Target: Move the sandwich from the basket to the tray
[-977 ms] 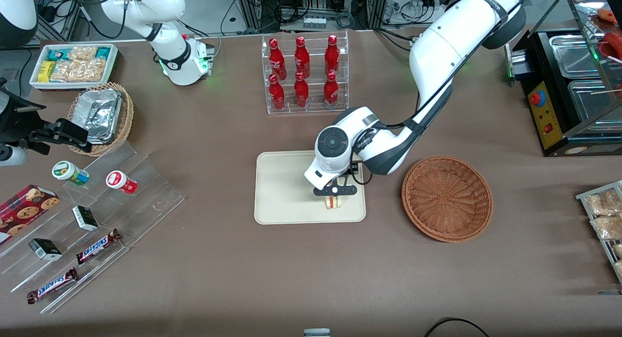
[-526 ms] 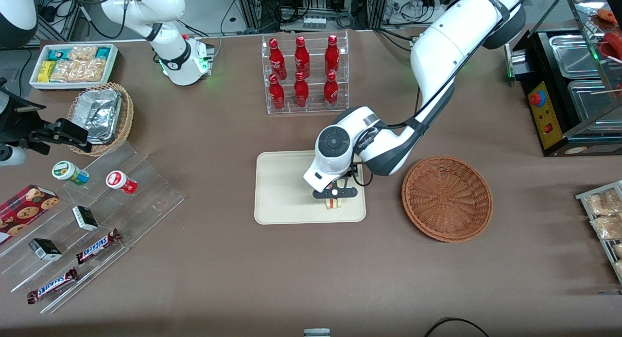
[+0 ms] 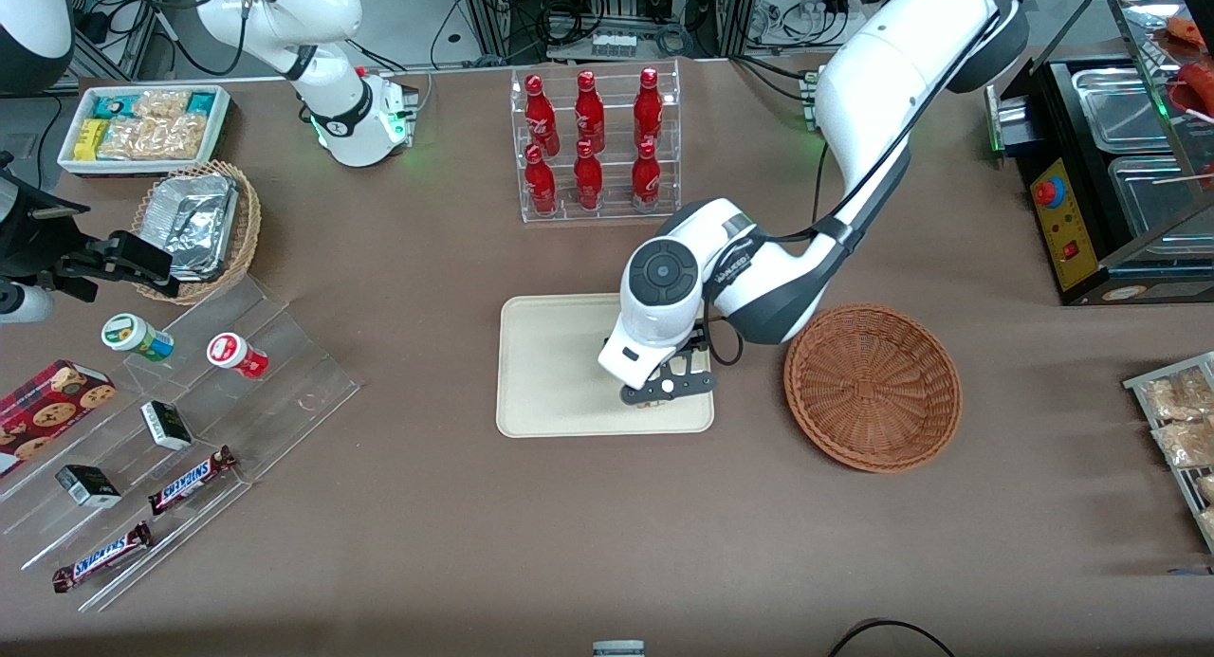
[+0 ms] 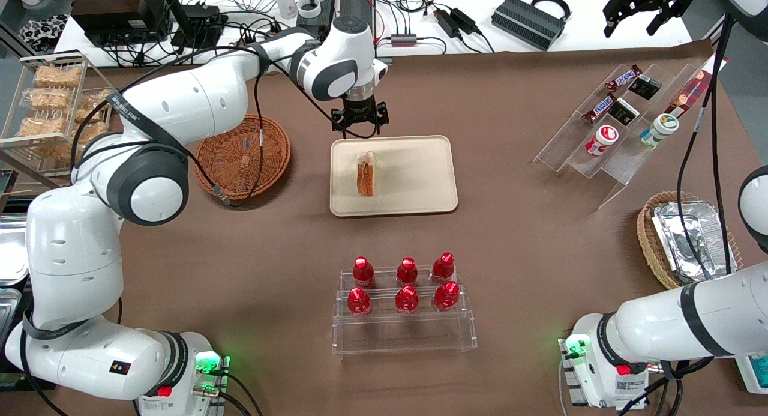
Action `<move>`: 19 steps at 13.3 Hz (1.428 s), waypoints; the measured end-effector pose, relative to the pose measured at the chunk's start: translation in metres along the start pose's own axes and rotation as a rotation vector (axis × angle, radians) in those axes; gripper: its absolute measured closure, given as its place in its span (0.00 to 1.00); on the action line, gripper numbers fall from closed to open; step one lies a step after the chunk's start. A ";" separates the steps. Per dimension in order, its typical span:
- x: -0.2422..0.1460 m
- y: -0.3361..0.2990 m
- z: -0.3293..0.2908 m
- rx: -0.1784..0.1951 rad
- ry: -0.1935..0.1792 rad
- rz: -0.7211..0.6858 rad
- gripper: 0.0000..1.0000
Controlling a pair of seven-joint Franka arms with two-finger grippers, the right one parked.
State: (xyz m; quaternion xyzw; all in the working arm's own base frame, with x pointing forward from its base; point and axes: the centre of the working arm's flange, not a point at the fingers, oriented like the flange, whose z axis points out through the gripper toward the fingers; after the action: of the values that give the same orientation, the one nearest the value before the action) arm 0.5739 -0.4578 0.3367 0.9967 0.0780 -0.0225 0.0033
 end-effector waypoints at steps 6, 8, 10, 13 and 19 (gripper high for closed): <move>0.036 -0.060 -0.081 0.052 0.037 0.003 0.00; 0.050 -0.084 -0.099 0.078 0.025 -0.036 0.00; 0.066 -0.108 -0.112 0.092 0.014 -0.082 0.00; 0.099 -0.165 -0.143 0.076 0.030 -0.169 0.00; 0.124 -0.293 -0.203 0.084 -0.035 -0.143 0.00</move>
State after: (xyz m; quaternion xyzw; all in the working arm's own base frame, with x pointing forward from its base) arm 0.6596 -0.1467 0.5334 0.9873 0.1478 -0.0432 -0.0390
